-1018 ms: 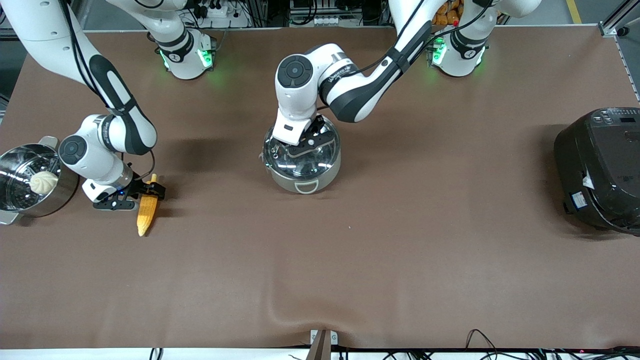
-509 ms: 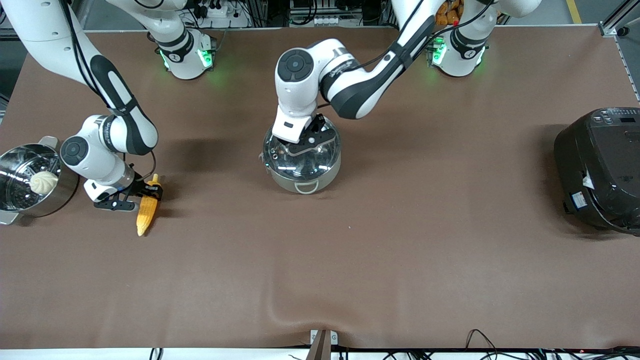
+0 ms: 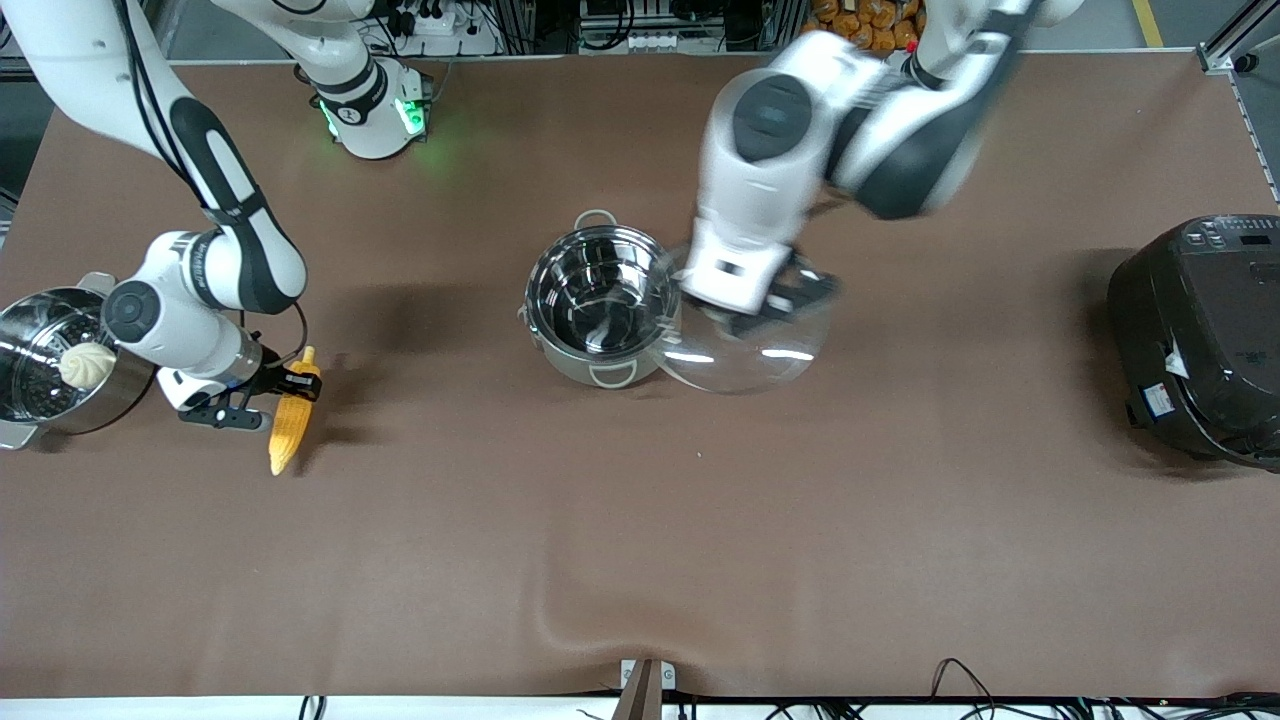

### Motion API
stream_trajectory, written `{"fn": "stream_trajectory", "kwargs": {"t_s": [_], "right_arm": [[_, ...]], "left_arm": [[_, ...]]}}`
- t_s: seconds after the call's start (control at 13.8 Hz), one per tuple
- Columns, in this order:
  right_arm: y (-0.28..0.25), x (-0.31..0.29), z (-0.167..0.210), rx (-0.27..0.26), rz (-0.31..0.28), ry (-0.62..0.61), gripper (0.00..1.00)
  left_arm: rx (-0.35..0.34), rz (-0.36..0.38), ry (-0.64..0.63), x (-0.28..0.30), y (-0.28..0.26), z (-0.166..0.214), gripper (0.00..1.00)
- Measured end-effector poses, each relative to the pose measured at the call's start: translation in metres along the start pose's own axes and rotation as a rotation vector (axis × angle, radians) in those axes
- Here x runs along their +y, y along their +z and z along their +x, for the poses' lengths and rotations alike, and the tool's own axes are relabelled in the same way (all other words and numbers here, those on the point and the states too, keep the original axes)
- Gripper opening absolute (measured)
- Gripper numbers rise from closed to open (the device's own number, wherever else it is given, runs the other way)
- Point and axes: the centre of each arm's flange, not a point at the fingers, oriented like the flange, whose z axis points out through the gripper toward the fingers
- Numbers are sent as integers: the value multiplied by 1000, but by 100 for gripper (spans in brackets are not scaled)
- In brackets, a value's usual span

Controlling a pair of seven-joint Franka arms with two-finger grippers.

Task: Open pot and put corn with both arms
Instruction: 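Lift the glass lid with the left gripper while the right gripper lifts the corn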

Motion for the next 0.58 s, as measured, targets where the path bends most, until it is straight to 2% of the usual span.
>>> {"fn": "stream_trajectory", "kwargs": {"t_s": [0.29, 0.44, 0.58], "right_arm": [[-121, -115, 4, -78, 38, 43, 37], [-170, -178, -9, -92, 46, 91, 37], [-197, -229, -26, -86, 64, 121, 37]], "left_arm": [[-60, 38, 109, -131, 34, 104, 50], [-72, 25, 138, -189, 61, 141, 50], [-59, -1, 174, -242, 99, 167, 50]]}}
